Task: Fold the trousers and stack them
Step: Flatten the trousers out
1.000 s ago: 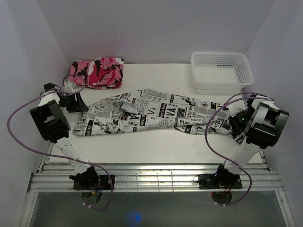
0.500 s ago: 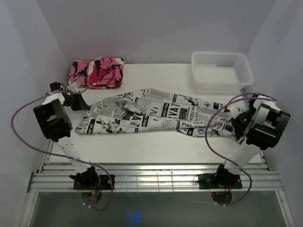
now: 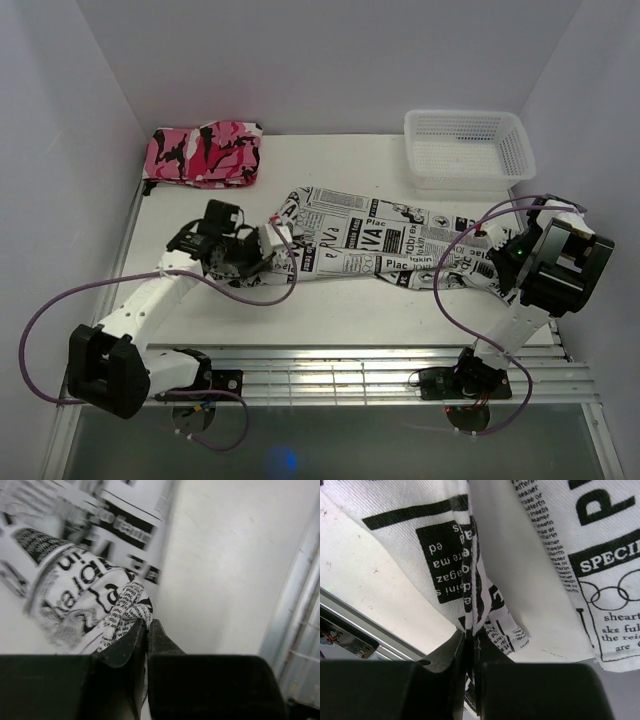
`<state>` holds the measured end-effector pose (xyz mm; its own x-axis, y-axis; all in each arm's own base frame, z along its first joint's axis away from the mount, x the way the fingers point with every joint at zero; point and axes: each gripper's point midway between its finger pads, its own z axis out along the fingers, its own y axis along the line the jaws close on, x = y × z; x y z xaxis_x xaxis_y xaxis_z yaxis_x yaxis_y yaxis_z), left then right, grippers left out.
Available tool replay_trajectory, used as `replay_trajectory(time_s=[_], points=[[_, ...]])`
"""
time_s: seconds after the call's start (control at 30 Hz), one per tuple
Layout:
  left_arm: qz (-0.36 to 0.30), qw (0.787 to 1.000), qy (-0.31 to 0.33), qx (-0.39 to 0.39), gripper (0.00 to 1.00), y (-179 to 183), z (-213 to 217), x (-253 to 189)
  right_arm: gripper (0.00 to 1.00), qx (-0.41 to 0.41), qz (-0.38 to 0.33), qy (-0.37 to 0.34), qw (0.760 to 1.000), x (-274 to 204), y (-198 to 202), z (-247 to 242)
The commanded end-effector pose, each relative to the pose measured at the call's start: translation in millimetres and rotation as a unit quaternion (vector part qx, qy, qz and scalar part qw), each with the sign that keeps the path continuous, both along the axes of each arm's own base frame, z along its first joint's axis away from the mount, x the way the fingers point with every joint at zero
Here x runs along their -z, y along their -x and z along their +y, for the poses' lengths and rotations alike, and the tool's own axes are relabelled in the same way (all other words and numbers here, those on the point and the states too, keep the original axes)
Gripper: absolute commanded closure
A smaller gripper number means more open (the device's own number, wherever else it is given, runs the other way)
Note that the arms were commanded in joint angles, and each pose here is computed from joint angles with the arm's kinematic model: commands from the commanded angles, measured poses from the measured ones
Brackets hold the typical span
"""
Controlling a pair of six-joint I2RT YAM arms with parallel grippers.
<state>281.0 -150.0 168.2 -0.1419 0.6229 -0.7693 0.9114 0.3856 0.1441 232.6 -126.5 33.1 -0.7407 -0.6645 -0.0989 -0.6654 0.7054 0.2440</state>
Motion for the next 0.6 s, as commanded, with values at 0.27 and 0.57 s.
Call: replay_trajectory(time_s=[0.27,0.57], points=[[0.037,0.996,-0.065,0.054,0.09,59,-10,4,0.92,-0.012,0.003,-0.004,1.000,-10,-2,-2],[0.117,0.959,0.034,-0.255,0.12,-42,27,-14,0.92,-0.009,-0.002,-0.008,1.000,-9,-3,-1]])
